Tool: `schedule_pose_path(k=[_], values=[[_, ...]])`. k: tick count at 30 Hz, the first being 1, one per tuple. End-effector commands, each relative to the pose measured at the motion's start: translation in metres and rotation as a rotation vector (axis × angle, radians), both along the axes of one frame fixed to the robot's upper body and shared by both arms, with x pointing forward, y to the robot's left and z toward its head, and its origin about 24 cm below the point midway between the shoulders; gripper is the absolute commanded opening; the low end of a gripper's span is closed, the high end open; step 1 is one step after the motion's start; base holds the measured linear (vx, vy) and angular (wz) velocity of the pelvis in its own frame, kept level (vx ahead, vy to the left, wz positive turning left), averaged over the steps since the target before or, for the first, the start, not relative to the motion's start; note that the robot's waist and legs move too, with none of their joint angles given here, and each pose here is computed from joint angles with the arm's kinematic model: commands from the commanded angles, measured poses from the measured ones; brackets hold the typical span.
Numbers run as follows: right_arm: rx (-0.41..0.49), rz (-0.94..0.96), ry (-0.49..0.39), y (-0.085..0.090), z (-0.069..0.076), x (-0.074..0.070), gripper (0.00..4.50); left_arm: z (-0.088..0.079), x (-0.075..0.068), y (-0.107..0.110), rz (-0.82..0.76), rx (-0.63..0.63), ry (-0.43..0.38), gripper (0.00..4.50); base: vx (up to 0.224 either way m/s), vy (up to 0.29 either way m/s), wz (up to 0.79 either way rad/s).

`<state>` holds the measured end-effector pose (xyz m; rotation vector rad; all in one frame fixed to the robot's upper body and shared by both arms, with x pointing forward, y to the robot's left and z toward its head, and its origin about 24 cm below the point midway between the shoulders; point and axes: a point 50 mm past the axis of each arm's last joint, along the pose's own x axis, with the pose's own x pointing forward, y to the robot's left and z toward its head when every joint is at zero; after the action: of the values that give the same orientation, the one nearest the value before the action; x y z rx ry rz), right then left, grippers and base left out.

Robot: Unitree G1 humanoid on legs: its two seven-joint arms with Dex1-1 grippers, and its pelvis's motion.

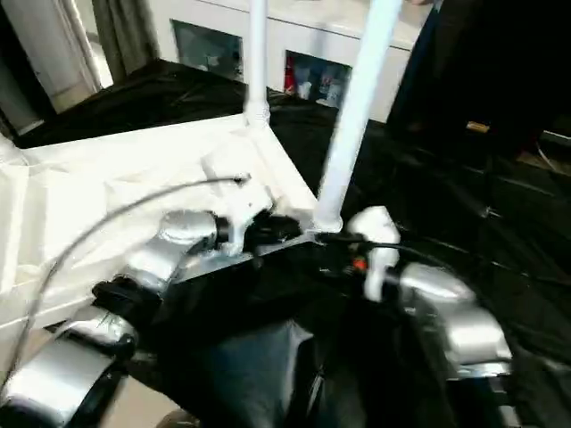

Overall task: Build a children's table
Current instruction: Rotate leg to tighten

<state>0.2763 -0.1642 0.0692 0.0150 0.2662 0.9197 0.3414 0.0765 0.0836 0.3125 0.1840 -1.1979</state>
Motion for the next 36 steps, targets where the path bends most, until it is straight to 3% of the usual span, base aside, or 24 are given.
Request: schedule_pose_path(k=[1, 3, 5, 6, 9, 10, 12, 16, 20, 28, 31, 33, 36], values=[[0.023, -0.026, -0.025, 0.007, 0.004, 0.005, 3.15, 0.005, -0.006, 0.019, -0.015, 0.014, 0.040, 1.31, 0.000, 0.000, 0.00], [0.028, -0.029, -0.026, 0.008, 0.004, 0.006, 3.15, 0.005, -0.008, 0.023, -0.016, 0.020, 0.046, 1.43, 0.000, 0.000, 0.00], [0.048, -0.043, -0.029, 0.016, 0.003, 0.007, 3.15, 0.007, -0.016, 0.040, -0.015, 0.045, 0.083, 1.55, 0.000, 0.000, 0.00], [0.067, -0.054, -0.027, 0.026, 0.001, 0.009, 3.15, 0.010, -0.030, 0.056, -0.015, 0.064, 0.130, 1.64, 0.000, 0.000, 0.00], [0.090, -0.084, -0.013, 0.041, -0.006, 0.014, 3.15, 0.015, -0.056, 0.074, -0.007, 0.065, 0.188, 1.80, 0.000, 0.000, 0.00], [0.090, -0.084, -0.013, 0.041, -0.006, 0.014, 3.15, 0.015, -0.056, 0.074, -0.007, 0.065, 0.188, 1.97, 0.000, 0.000, 0.00], [0.111, -0.087, -0.007, 0.051, -0.008, 0.017, 3.15, 0.018, -0.069, 0.077, -0.005, 0.058, 0.208, 2.06, 0.000, 0.000, 0.00], [0.127, -0.099, -0.012, 0.058, -0.008, 0.020, 3.15, 0.021, -0.077, 0.076, 0.001, 0.040, 0.208, 2.28, 0.000, 0.000, 0.00], [0.165, -0.375, -0.038, 0.085, -0.005, 0.052, 3.15, 0.028, -0.116, 0.088, 0.089, 0.069, 0.219, 2.56, 0.000, 0.000, 0.00], [0.219, -0.546, -0.060, 0.089, -0.002, 0.065, 3.15, 0.025, -0.145, 0.114, 0.229, 0.162, 0.278, 3.26, 0.000, 0.000, 0.00], [0.229, -0.647, -0.052, 0.083, -0.005, 0.072, 3.15, 0.026, -0.159, 0.122, 0.279, 0.194, 0.302, 3.44, 0.000, 0.000, 0.00], [0.239, -0.734, -0.052, 0.074, -0.005, 0.079, 3.15, 0.026, -0.163, 0.130, 0.333, 0.225, 0.298, 3.83, 0.000, 0.000, 0.00], [0.243, -0.807, -0.052, 0.063, -0.004, 0.085, 3.15, 0.026, -0.165, 0.134, 0.357, 0.244, 0.293, 3.90, 0.000, 0.000, 0.00]])
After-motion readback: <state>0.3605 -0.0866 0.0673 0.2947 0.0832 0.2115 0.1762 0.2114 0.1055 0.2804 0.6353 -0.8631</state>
